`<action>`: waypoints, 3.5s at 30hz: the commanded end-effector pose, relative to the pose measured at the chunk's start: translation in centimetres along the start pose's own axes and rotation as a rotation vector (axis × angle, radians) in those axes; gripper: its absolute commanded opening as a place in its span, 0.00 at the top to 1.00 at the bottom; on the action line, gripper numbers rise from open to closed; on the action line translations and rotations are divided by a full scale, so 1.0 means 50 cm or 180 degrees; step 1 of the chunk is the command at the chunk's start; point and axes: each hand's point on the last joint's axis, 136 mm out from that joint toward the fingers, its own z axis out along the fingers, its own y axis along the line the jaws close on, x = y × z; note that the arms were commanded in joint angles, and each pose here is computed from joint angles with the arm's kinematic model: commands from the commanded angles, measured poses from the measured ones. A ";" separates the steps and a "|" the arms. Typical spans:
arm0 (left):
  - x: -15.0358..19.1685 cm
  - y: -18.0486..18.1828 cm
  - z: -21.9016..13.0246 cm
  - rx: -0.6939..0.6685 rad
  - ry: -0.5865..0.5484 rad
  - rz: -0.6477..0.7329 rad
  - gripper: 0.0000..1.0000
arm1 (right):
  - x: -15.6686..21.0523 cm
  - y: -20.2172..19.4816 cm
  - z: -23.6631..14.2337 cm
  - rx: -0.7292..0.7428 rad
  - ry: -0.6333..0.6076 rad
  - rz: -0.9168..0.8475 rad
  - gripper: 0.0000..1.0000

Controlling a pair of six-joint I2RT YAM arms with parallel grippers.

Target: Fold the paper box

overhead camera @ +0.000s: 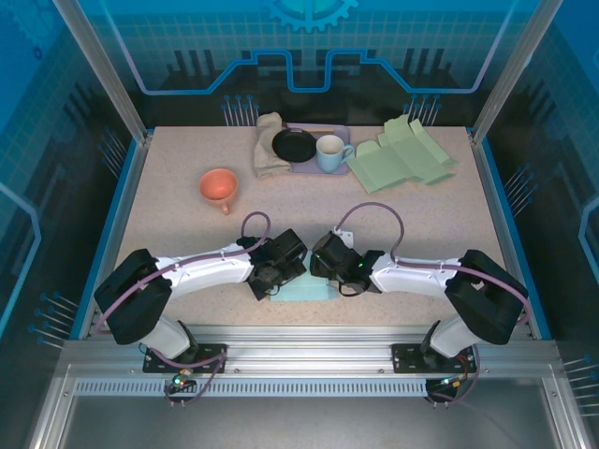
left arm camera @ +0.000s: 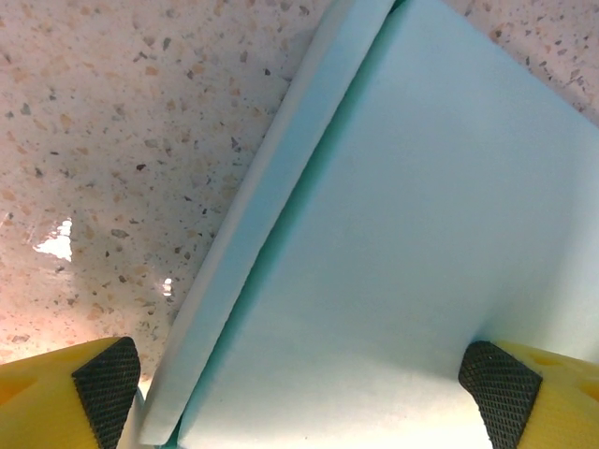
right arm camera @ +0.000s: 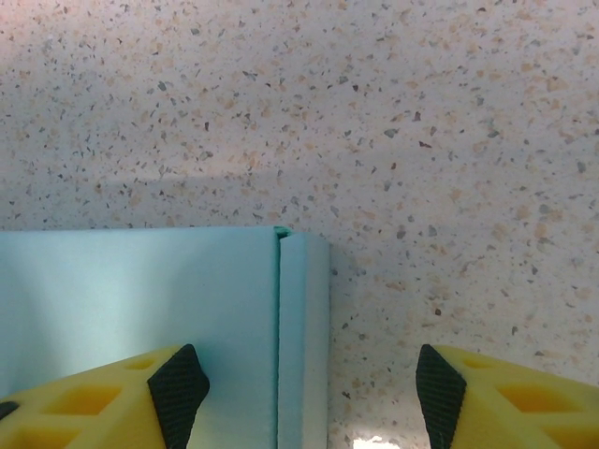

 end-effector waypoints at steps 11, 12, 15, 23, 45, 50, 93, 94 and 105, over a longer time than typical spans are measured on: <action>0.051 0.023 0.027 -0.0173 0.0374 -0.0408 0.09 | 0.071 -0.041 0.033 0.0158 0.0405 -0.0040 0.35; 0.053 0.025 0.027 -0.0185 0.0390 -0.0435 0.09 | 0.074 -0.041 0.034 0.0160 0.0416 -0.0043 0.35; 0.051 0.027 0.025 -0.0215 0.0366 -0.0459 0.10 | 0.080 -0.041 0.038 0.0152 0.0430 -0.0026 0.36; 0.031 0.066 0.035 -0.0401 0.0154 -0.0463 0.11 | 0.079 -0.041 0.026 0.0137 0.0427 -0.0051 0.36; 0.026 0.096 0.055 -0.0588 0.0054 -0.0478 0.12 | 0.114 -0.007 -0.078 -0.0214 0.0356 -0.0354 0.51; 0.026 0.095 0.057 -0.0589 0.0056 -0.0472 0.12 | 0.141 0.004 -0.065 -0.0358 0.0505 -0.0243 0.56; 0.028 0.119 0.077 -0.0719 0.0045 -0.0460 0.13 | 0.165 -0.006 -0.065 -0.0122 -0.0116 -0.0646 0.66; 0.029 0.119 0.077 -0.0719 0.0044 -0.0458 0.13 | 0.165 -0.005 -0.064 -0.0136 -0.0118 -0.0644 0.66; 0.028 0.122 0.079 -0.0736 0.0035 -0.0455 0.13 | 0.175 -0.023 -0.045 -0.0092 -0.0204 -0.0695 0.69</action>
